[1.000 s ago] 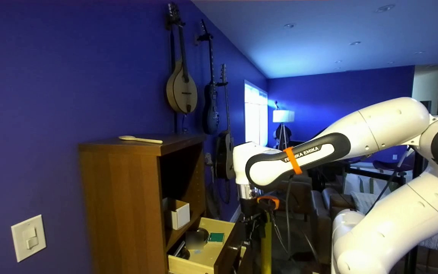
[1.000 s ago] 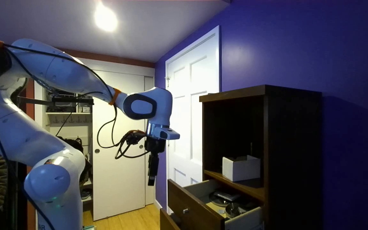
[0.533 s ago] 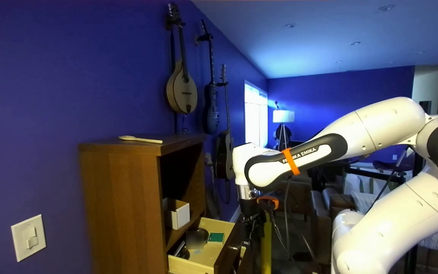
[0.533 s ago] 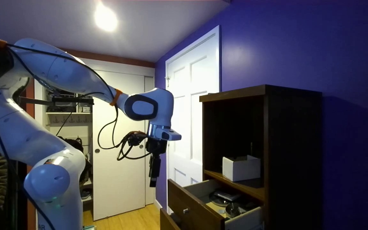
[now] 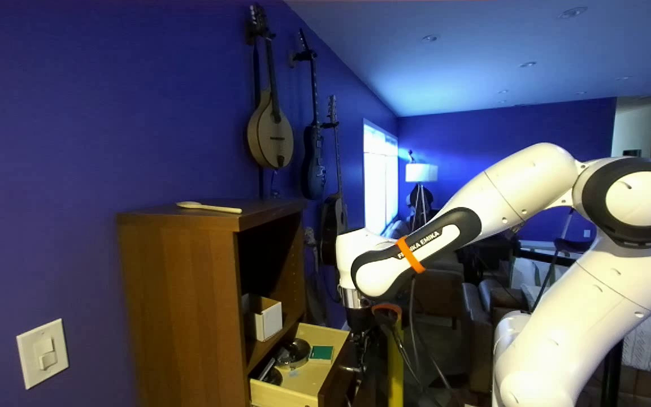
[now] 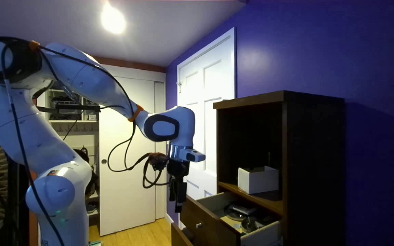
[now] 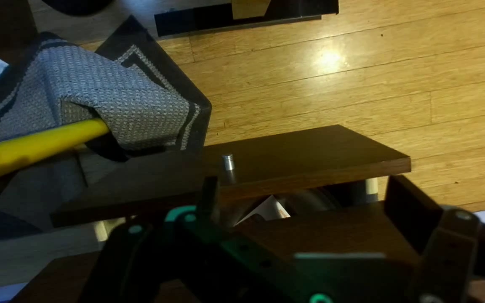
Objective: Close the first top drawer
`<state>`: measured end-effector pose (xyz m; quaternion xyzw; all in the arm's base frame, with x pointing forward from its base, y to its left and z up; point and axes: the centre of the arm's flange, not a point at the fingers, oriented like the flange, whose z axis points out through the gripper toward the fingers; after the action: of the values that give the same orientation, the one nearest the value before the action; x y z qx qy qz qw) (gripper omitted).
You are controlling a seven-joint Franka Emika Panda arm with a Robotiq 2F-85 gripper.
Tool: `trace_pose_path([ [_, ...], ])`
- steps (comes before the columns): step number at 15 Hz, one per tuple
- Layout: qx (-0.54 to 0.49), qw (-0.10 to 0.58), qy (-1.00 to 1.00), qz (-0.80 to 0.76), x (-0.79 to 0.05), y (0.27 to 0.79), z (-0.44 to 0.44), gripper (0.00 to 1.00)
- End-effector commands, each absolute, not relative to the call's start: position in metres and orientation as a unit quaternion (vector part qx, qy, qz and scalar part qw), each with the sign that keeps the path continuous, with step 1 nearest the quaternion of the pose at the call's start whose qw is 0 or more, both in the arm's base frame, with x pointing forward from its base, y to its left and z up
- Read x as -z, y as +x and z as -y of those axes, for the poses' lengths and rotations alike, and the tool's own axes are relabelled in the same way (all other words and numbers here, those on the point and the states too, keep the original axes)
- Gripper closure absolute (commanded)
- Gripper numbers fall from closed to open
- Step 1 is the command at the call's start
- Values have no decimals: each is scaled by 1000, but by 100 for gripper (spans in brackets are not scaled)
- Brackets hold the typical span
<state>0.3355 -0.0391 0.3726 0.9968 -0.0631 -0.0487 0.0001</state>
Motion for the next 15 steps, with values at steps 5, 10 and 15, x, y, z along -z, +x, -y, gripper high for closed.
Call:
trace_pose_path([
  [5, 18, -6, 999, 45, -355, 361, 56, 0],
  [10, -34, -2, 998, 53, -354, 396, 60, 0],
  [15, -55, 0, 997, 51, -355, 432, 64, 0],
])
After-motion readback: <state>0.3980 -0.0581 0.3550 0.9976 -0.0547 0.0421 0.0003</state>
